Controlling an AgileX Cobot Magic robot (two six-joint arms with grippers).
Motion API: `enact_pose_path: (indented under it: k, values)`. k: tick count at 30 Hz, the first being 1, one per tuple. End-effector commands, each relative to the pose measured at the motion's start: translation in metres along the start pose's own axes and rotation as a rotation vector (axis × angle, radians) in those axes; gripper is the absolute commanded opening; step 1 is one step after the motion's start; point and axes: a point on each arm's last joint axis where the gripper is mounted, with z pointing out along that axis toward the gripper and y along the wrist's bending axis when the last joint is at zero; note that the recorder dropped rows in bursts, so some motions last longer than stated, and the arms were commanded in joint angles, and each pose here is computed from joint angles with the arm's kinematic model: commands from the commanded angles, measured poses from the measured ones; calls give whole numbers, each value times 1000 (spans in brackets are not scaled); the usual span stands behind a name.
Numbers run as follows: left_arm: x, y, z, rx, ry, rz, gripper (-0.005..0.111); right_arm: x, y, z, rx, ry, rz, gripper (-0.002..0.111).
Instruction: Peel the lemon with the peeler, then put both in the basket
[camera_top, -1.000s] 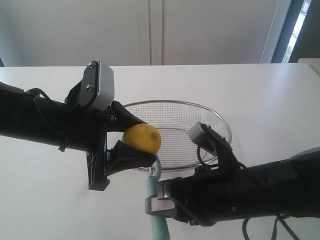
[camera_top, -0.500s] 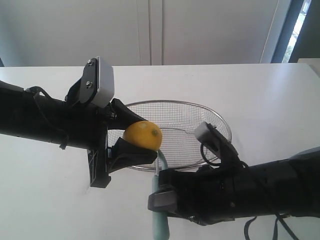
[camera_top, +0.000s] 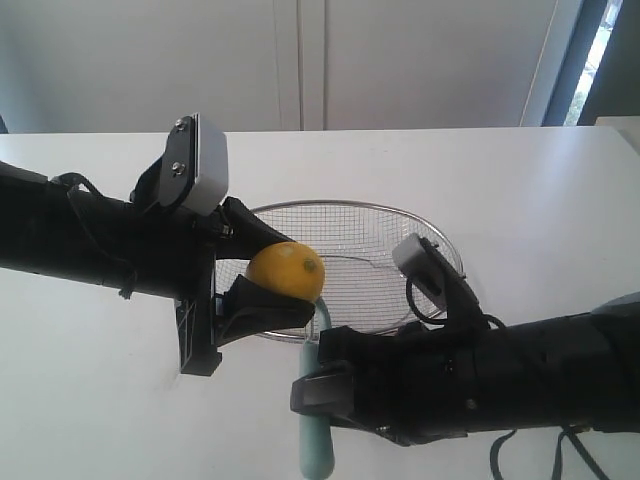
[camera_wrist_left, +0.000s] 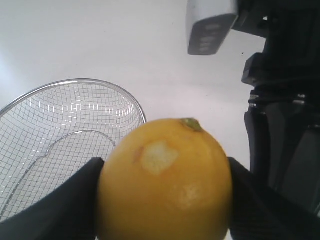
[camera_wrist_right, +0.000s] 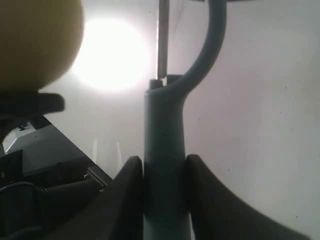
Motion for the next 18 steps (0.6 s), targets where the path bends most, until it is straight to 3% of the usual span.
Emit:
enact_pose_path:
  k: [1,18]
  values:
    - [-7,-2,0,8,-44,146,1,0,10,-7,-32,-25,-35,0]
    - [-6,1,0,-14,-29,146,1,-1,12,-12,-29,-50,-48,0]
